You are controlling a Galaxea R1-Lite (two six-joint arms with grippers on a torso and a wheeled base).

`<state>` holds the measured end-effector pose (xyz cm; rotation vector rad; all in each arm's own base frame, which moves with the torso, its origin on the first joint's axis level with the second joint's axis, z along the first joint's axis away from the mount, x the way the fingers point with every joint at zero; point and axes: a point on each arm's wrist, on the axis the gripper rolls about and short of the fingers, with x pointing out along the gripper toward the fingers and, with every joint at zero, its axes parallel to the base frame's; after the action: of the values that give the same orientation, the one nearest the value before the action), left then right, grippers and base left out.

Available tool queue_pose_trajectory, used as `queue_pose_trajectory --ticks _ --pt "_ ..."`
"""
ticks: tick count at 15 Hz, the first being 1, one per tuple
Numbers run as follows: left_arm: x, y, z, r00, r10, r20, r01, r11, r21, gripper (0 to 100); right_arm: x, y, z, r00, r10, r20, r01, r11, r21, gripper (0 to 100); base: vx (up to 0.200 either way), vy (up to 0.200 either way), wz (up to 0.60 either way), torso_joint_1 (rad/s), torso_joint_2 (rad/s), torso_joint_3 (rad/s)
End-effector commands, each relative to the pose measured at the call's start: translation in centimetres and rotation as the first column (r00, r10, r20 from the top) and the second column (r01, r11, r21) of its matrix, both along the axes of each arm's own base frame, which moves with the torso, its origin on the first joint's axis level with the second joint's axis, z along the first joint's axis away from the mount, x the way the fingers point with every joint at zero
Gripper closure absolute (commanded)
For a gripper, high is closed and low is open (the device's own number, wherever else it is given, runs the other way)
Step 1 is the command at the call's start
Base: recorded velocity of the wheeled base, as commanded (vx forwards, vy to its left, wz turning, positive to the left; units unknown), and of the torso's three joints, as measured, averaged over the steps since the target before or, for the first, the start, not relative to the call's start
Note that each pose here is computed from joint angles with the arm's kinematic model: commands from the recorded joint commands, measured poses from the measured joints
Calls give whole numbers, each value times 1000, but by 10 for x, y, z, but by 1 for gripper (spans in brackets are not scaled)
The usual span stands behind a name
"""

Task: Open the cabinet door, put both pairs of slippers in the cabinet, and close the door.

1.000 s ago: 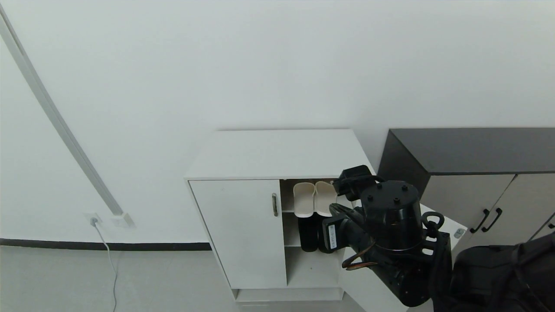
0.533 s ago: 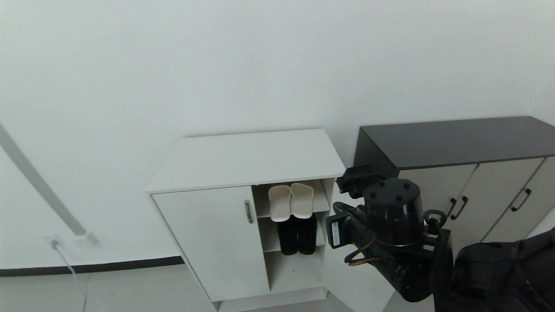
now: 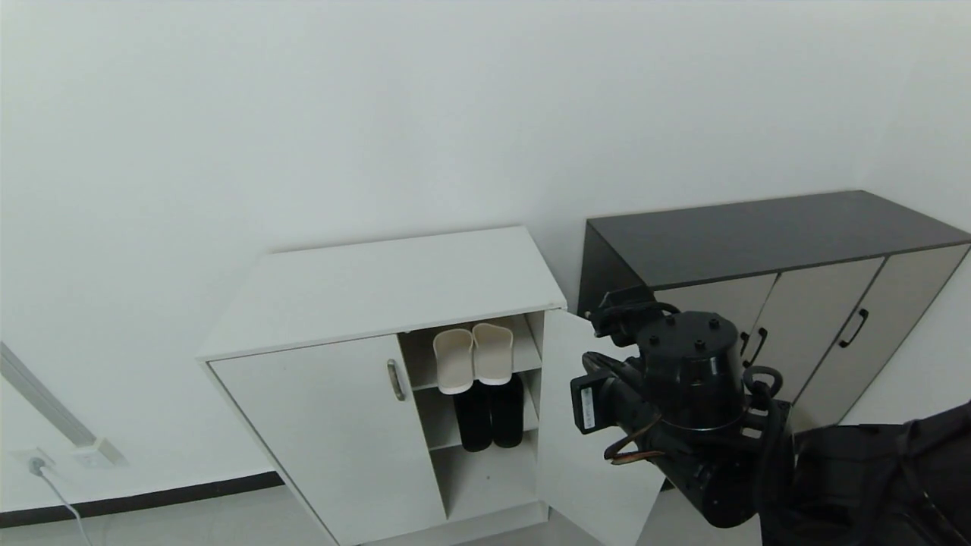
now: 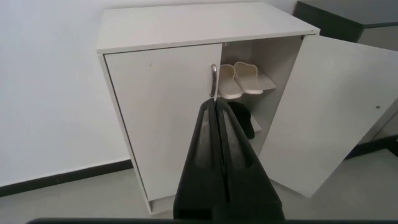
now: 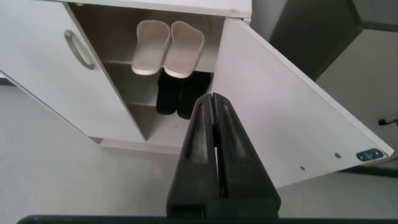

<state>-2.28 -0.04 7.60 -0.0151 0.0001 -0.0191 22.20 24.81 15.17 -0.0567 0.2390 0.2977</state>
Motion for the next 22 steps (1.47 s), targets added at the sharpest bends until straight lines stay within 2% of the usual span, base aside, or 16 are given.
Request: queue_pose_trajectory --ticks 1,3,8,16,18,22 --pt "0 0 0 1000 -1 0 1 1000 0 100 1 0 -1 1000 -2 -2 2 1000 -3 100 0 0 0 0 0 0" --pt "0 0 0 1000 -1 0 1 1000 0 100 1 0 -1 1000 -2 -2 2 1000 -3 100 0 0 0 0 0 0" --pt "0 0 0 1000 -1 0 1 1000 0 100 2 -1 -2 1000 -6 -4 6 1000 -4 100 -200 0 0 2 2 1" --pt "0 0 0 1000 -1 0 1 1000 0 100 15 -7 -4 999 -39 -6 39 999 -3 100 0 0 0 0 0 0" --pt "0 0 0 1000 -1 0 1 1000 0 100 33 -15 -4 998 -70 -8 70 998 2 100 0 0 0 0 0 0" --pt "0 0 0 1000 -1 0 1 1000 1 100 93 -35 -6 979 -206 -2 206 978 16 100 0 0 0 0 0 0"
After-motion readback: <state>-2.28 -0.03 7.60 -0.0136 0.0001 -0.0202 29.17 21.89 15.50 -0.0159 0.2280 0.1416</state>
